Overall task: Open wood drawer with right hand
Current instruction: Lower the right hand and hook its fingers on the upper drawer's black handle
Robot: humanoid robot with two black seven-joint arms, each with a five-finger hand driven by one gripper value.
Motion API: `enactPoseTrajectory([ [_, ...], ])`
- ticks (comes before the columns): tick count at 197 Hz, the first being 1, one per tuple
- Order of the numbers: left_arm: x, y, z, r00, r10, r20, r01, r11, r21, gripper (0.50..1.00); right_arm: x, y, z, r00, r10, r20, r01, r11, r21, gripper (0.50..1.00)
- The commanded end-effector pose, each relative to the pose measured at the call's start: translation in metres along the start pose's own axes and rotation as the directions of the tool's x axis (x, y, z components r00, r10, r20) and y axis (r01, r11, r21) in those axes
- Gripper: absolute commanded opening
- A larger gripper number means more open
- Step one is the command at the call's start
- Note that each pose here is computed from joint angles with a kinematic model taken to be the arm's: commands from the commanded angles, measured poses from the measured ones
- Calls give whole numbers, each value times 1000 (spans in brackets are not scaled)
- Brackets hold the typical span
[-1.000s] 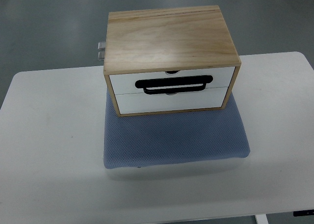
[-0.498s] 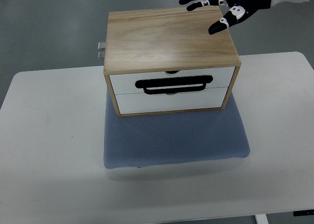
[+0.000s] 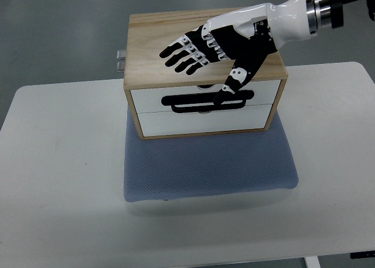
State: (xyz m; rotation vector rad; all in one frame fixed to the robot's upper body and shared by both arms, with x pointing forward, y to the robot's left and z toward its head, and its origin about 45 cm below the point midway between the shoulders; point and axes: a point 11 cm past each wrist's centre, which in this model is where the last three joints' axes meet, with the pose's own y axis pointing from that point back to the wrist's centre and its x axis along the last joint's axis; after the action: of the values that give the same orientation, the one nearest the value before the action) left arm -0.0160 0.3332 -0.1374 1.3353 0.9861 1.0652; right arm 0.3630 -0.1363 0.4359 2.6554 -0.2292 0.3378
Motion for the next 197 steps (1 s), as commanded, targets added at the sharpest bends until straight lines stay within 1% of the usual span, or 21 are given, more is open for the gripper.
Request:
enactPoseTrajectory([
  [1,0,0,0,1000,0,0,0,1000,1,1000,-6,-12,2,1000,-21,-7,21,1000,-19,952],
  [41,0,0,0,1000,0,0,0,1000,0,1000,-15,-34,3,998,-53,-30,52,998,-38,952],
  [64,0,0,0,1000,0,0,0,1000,0,1000,-16,-43,8,998,-42,-39,40,997,-60,952],
  [105,0,0,0,1000,0,0,0,1000,0,1000,-20,-57,31,1000,-4,-26,1,994,-114,952],
  [142,0,0,0,1000,0,0,0,1000,0,1000,-18,-59,51,999,51,-20,-54,982,-183,952],
  [197,0,0,0,1000,0,0,0,1000,0,1000,-10,-52,61,993,111,-35,-116,965,-234,952],
])
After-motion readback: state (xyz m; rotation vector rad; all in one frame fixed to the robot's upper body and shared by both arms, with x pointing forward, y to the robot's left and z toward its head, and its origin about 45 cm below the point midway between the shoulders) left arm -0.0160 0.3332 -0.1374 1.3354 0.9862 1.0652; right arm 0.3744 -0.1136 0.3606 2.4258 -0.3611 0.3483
